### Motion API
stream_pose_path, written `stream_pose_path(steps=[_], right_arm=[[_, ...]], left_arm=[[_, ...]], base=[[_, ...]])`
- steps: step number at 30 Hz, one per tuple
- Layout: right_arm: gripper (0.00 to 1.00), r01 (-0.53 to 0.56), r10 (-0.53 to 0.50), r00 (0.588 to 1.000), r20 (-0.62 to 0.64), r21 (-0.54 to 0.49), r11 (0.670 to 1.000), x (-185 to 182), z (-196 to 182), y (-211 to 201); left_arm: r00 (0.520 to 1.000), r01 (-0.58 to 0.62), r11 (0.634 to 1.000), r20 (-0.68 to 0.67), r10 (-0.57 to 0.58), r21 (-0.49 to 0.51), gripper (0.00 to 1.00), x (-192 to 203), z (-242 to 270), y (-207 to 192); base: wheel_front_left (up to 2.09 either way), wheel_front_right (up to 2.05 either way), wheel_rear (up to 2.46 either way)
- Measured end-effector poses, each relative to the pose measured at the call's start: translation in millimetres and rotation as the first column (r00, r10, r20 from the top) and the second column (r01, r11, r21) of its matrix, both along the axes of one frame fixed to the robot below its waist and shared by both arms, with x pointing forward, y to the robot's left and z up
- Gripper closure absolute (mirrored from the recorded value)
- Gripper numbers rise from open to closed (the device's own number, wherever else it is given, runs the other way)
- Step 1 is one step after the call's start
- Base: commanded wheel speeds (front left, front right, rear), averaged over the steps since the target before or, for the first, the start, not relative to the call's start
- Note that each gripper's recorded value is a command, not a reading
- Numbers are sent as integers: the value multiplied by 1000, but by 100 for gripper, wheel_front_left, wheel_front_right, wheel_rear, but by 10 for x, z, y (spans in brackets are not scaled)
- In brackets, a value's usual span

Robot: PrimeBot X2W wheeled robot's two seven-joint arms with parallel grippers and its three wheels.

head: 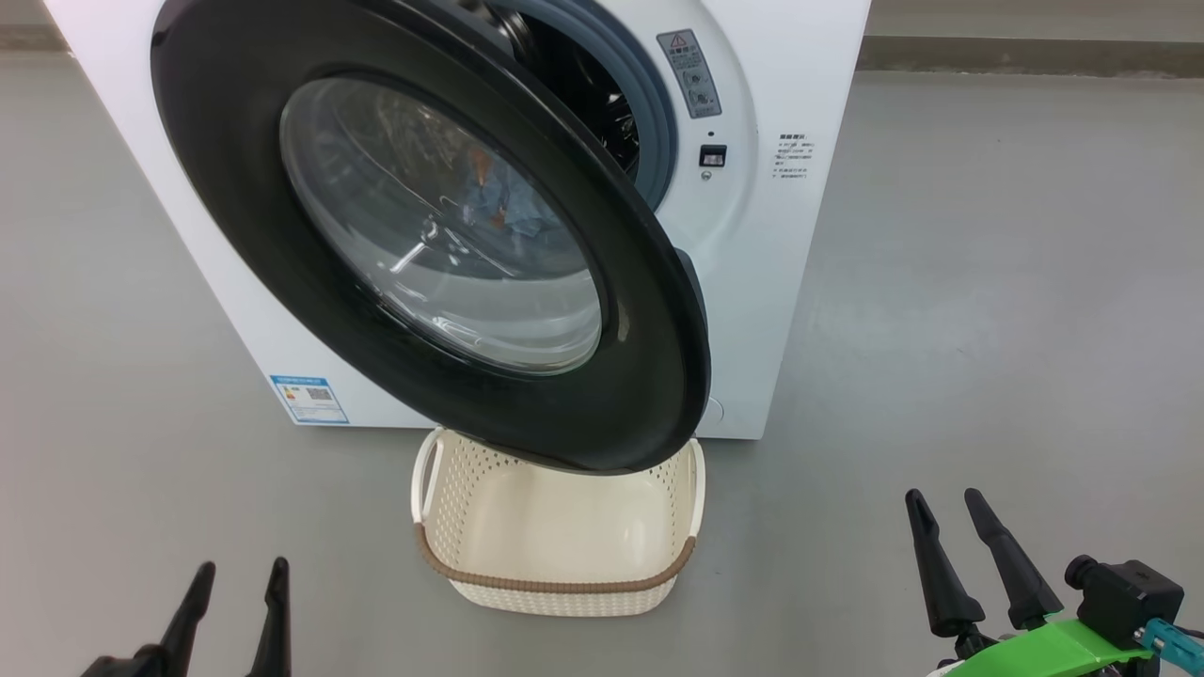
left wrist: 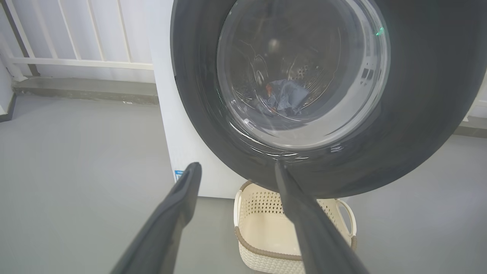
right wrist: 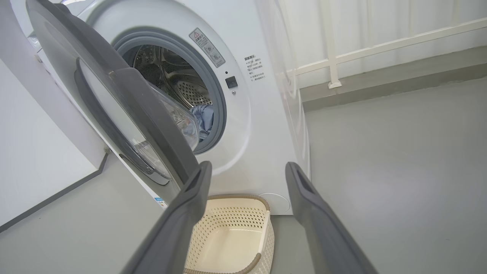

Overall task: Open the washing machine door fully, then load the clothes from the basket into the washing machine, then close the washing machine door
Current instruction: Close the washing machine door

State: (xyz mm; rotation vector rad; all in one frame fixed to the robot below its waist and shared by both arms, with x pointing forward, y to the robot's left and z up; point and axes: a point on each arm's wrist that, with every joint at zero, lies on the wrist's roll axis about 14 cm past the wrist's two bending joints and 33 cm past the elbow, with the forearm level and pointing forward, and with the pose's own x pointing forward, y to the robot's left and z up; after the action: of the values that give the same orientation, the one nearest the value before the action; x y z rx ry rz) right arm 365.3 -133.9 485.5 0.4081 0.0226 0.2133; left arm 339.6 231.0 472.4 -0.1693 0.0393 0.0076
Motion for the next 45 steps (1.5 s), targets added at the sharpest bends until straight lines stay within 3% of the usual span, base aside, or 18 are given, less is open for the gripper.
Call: stream_pose_path(steps=[12,13,14,18,19,26,30,38,45], right_arm=[[0,-11,11,1000,-11,-6,1000,20,-36,22],[4,-11,11,1000,-14,-7,1000,23,-45,23],[43,-13,12,1000,-18,-9,1000,38,-60,30],[76,-11,11,1000,-20,-9,1000,107,-64,38],[98,-12,12,1000,-13,-9,1000,144,-41,47],[100,-29,29,998,60,12,999,419,223,182],[100,-72,65,984,168,34,997,603,612,371],[100,-220,166,873,459,66,973,631,1673,850],[100,-387,317,810,494,42,921,400,1763,1401]], left_arm=[[1000,-20,999,-20,20,-25,0,-50,-78,-15],[1000,-22,999,-18,21,-28,0,-54,-75,-17],[1000,-27,999,-16,27,-35,0,-63,-71,-23],[999,-42,998,-13,41,-53,0,-94,-71,-28],[999,-47,997,-11,46,-54,0,-103,-67,-17],[997,-73,995,-4,73,-67,0,-168,-46,38],[997,-83,994,4,83,-70,0,-193,-25,61],[994,-95,992,38,99,-84,0,-226,76,60],[992,-111,990,55,116,-85,0,-268,130,100]], base=[[0,0,0],[0,0,0],[0,0,0],[0,0,0],[0,0,0],[0,0,0],[0,0,0],[0,0,0],[0,0,0]])
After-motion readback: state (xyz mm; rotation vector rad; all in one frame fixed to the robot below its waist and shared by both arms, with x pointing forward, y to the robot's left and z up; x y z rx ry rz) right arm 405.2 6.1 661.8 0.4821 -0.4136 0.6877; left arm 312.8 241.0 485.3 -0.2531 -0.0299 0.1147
